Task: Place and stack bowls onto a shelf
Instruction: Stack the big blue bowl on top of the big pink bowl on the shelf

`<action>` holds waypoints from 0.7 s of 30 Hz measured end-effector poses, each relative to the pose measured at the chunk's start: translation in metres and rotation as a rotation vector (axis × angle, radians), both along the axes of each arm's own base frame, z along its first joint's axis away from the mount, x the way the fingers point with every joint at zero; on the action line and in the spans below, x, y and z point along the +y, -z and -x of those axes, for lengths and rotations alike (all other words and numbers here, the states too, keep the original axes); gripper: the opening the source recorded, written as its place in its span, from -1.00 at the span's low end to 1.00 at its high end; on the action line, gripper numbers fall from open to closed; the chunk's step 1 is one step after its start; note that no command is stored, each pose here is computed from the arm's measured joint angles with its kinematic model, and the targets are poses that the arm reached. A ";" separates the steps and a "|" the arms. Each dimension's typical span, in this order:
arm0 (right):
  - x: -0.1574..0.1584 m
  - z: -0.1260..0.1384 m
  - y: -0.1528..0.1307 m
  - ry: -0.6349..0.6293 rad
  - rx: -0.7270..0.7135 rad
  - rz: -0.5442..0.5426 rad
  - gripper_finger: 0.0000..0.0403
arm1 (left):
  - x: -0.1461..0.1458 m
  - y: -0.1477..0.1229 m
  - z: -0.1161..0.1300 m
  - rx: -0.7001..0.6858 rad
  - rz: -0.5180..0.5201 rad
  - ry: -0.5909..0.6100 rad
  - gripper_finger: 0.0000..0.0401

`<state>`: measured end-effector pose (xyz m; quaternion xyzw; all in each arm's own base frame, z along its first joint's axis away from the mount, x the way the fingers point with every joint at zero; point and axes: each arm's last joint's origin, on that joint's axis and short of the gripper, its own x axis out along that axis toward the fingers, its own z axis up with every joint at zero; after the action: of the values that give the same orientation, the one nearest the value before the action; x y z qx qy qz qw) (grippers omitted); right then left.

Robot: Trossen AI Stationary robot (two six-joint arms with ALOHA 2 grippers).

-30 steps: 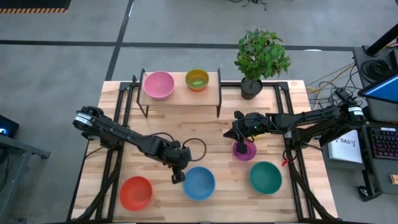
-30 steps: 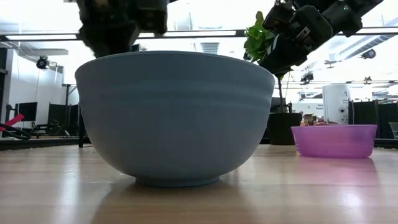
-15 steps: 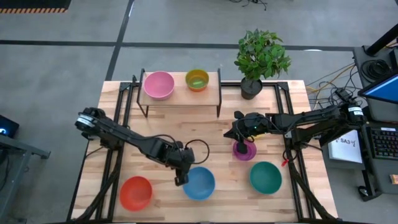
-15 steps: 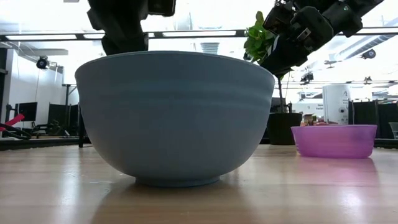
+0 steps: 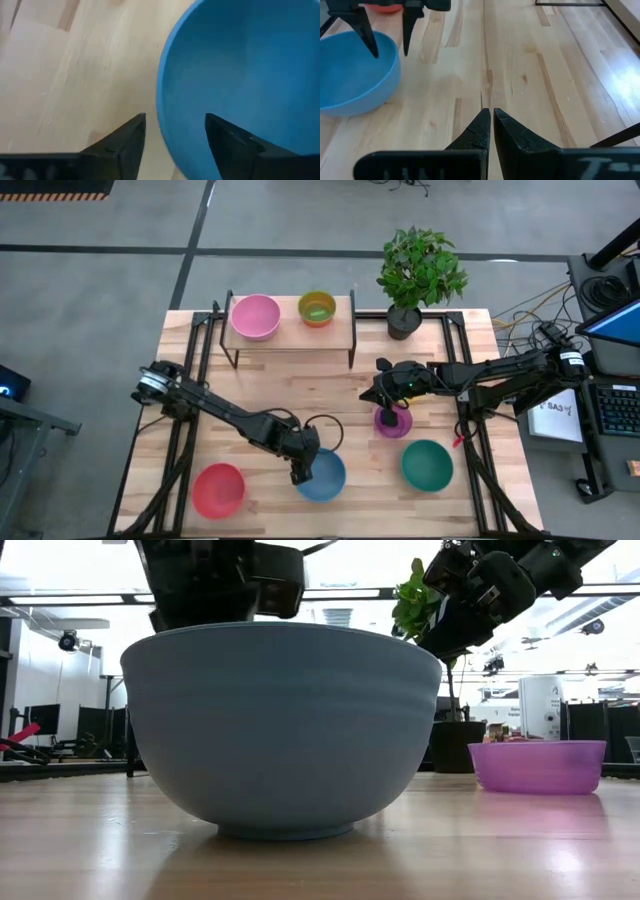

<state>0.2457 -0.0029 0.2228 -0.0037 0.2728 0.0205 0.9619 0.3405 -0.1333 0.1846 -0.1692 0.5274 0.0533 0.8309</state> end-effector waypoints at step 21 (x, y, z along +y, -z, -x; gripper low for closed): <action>0.000 -0.001 -0.002 -0.011 -0.024 0.022 -0.94 | 0.039 -0.078 0.012 -0.080 -0.083 0.067 -0.99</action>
<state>0.2469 -0.0034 0.2247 -0.0161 0.2614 0.0228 0.9648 0.3280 -0.0938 0.2627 -0.1187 0.4967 0.0404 0.8588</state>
